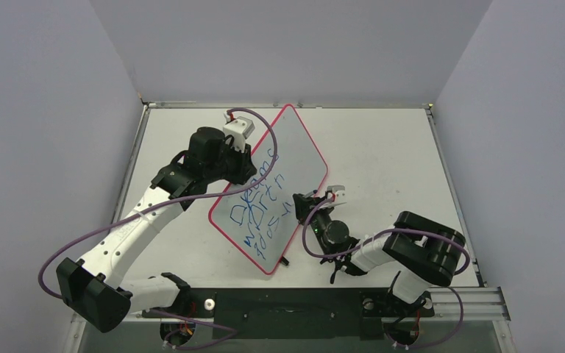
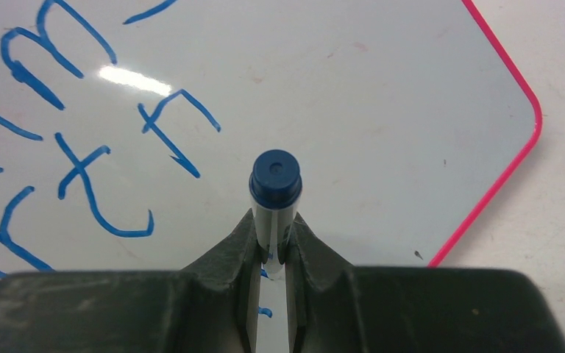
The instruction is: Write a sentence on the whiteboard
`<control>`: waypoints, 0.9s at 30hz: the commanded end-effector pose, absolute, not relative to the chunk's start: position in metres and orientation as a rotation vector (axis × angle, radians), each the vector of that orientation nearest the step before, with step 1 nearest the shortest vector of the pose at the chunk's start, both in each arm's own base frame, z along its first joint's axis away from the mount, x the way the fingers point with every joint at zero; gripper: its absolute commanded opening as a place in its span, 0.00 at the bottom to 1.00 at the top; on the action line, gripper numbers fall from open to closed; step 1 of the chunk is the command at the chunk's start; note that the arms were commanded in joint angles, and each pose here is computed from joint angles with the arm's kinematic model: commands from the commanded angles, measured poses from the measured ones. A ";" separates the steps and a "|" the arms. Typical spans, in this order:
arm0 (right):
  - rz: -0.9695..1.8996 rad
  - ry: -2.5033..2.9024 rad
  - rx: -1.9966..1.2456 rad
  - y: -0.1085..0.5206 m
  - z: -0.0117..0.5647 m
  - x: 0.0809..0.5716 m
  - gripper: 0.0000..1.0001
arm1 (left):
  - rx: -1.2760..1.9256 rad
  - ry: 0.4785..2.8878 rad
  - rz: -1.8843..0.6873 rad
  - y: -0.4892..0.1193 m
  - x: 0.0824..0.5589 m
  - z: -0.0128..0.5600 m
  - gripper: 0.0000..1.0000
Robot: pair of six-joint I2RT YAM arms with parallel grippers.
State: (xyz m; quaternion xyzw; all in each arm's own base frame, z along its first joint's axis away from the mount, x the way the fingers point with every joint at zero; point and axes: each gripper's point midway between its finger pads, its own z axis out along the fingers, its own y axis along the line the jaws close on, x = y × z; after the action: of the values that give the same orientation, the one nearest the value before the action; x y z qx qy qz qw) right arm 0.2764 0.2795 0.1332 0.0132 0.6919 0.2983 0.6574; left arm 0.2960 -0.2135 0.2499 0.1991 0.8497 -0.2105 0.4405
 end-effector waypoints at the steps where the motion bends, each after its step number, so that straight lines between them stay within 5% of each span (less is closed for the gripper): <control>1: 0.703 1.600 0.050 0.281 0.119 0.274 0.00 | 0.519 1.940 -0.429 -0.206 0.314 0.285 0.00; 27: 0.815 1.450 0.004 0.318 0.207 0.271 0.00 | 0.519 1.944 -0.427 -0.205 0.315 0.284 0.00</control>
State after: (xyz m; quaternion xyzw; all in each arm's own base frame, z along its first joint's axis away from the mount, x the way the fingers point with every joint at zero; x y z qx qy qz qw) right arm 0.2695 0.3029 0.1911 0.0027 0.6597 0.3391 0.6706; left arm 0.2956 -0.2136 0.2509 0.1995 0.8489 -0.2108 0.4418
